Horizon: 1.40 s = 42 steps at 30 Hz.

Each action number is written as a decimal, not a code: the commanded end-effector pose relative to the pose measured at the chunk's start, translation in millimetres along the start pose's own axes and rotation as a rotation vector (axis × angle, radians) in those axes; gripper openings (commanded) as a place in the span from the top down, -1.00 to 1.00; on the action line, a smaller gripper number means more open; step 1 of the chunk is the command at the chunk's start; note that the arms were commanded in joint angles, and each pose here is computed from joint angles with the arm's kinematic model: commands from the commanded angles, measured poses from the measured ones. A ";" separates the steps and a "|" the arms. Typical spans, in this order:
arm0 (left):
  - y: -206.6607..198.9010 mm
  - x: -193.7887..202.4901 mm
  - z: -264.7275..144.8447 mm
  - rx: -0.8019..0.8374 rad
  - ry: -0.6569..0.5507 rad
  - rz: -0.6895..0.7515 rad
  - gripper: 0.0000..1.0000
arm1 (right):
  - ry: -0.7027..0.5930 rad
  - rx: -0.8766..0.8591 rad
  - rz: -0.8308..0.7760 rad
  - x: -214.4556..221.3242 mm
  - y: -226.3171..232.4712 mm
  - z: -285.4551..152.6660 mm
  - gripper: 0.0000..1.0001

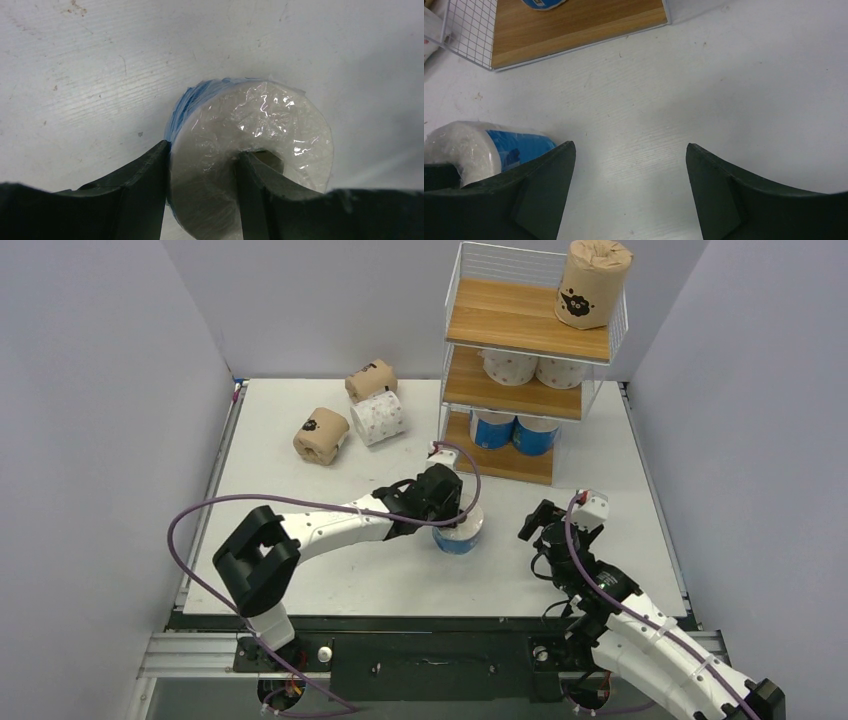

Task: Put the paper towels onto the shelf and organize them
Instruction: Place the paper towel at the center of the board.

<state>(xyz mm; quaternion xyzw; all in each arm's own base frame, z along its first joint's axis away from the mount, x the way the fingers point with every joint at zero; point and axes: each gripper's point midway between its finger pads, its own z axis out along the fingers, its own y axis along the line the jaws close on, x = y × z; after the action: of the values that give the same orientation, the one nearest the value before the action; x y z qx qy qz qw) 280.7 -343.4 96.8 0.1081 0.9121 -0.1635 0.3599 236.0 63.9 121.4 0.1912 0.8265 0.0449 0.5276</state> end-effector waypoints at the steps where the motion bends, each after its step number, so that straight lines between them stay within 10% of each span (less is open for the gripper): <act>1: -33.5 -37.9 -0.6 0.089 -0.083 -0.065 0.60 | 0.052 -0.068 0.036 12.8 11.8 4.1 -0.53; 7: -41.3 -34.7 1.4 0.087 -0.066 -0.062 0.29 | 0.081 -0.104 0.067 15.2 22.0 4.1 -0.52; 18: -34.1 -54.1 -36.6 0.089 -0.127 -0.079 -0.94 | 0.210 -0.157 0.197 18.9 31.9 15.4 -0.72; 31: 32.4 -61.6 -123.4 0.145 -0.469 -0.316 -0.93 | 0.344 -0.390 0.061 12.8 81.9 -5.9 -0.73; 42: 80.5 -14.0 -125.1 0.112 -0.507 -0.429 -0.93 | 0.398 -0.376 -0.044 26.0 116.3 -2.1 -0.63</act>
<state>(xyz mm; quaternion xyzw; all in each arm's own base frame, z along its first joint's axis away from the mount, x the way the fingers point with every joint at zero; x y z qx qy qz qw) 229.6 -221.2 141.3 -0.0677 0.8263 -0.2603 0.4948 240.3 176.8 124.8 0.0510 0.8952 0.2411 0.3712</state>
